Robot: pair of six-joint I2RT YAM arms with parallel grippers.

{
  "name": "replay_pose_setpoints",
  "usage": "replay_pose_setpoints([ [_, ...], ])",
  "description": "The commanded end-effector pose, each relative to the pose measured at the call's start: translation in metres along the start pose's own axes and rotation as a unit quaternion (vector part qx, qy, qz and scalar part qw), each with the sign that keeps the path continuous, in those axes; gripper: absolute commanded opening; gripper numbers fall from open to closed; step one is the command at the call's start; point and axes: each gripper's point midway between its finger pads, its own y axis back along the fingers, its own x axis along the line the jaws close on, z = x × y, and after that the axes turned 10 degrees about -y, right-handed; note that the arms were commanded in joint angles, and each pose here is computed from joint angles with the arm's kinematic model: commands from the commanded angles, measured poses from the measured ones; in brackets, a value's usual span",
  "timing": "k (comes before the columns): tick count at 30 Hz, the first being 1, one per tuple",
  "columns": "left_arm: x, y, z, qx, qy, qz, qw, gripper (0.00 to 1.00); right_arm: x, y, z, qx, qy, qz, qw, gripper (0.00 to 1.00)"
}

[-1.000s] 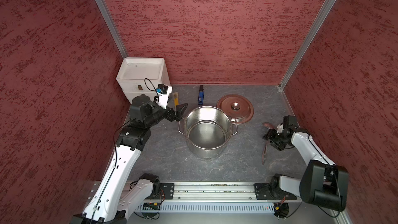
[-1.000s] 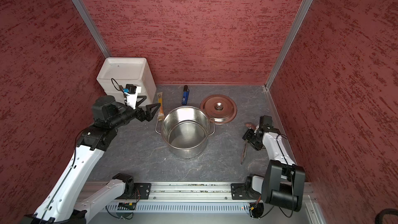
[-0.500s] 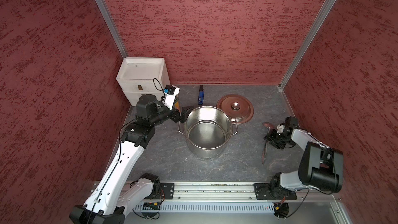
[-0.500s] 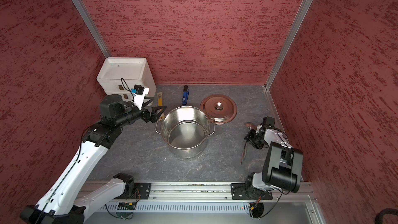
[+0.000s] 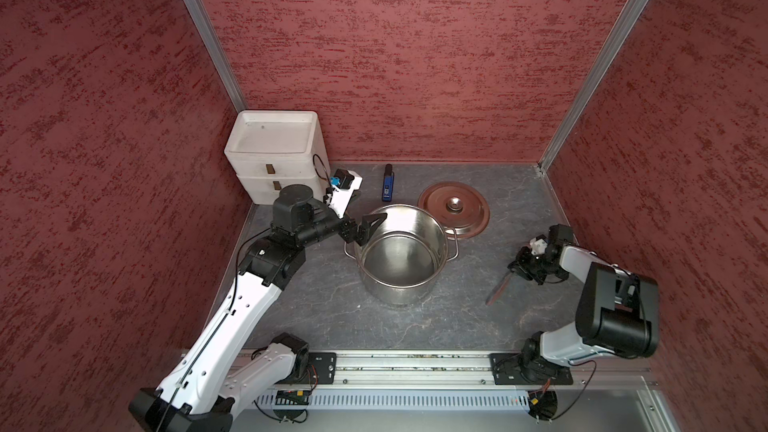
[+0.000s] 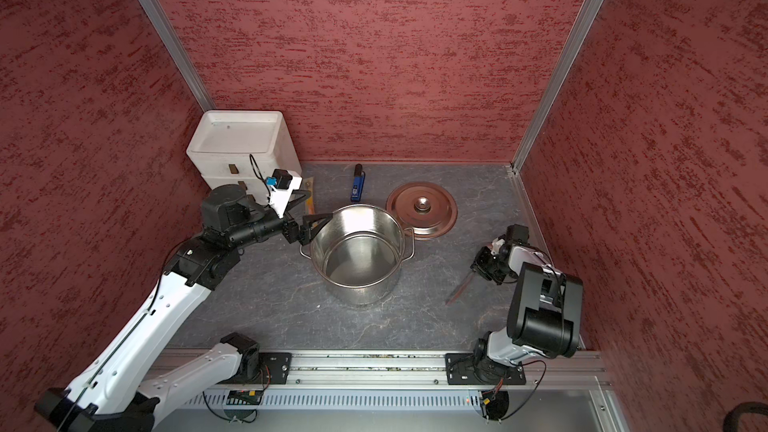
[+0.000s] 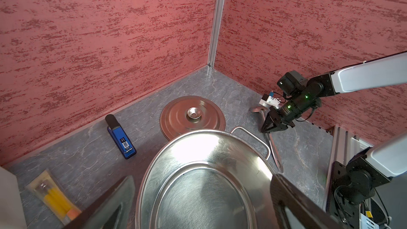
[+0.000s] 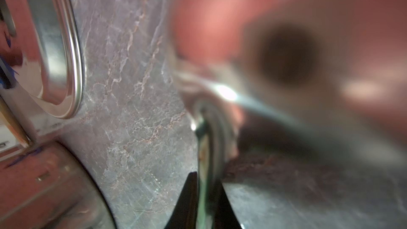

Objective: Stir the soup with a spoon
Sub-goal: Pick up the spoon from the center of the board.

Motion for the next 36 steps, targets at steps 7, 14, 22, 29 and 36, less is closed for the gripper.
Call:
replay_pose_setpoints([
  [7, -0.023, -0.003, 0.027, -0.044, -0.075, -0.033, 0.996, 1.0, 0.024, 0.037, 0.006, -0.046, 0.023, 0.028, 0.998, 0.0],
  [14, -0.053, -0.011, 0.026, -0.046, -0.187, -0.07, 0.979, 0.95, 0.094, 0.117, 0.0, -0.068, 0.039, 0.125, 0.989, 0.0],
  [22, -0.093, -0.024, 0.017, -0.049, -0.421, -0.084, 0.902, 0.92, 0.242, 0.195, -0.078, 0.116, 0.128, 0.34, 0.924, 0.0],
  [29, -0.126, -0.029, 0.015, -0.093, -0.562, -0.065, 0.819, 0.89, 0.312, 0.224, -0.155, 0.245, 0.171, 0.386, 0.873, 0.0],
  [36, -0.171, -0.028, 0.034, -0.183, -0.625, -0.032, 0.758, 0.79, 0.341, 0.237, -0.212, 0.347, 0.198, 0.382, 0.833, 0.0],
])
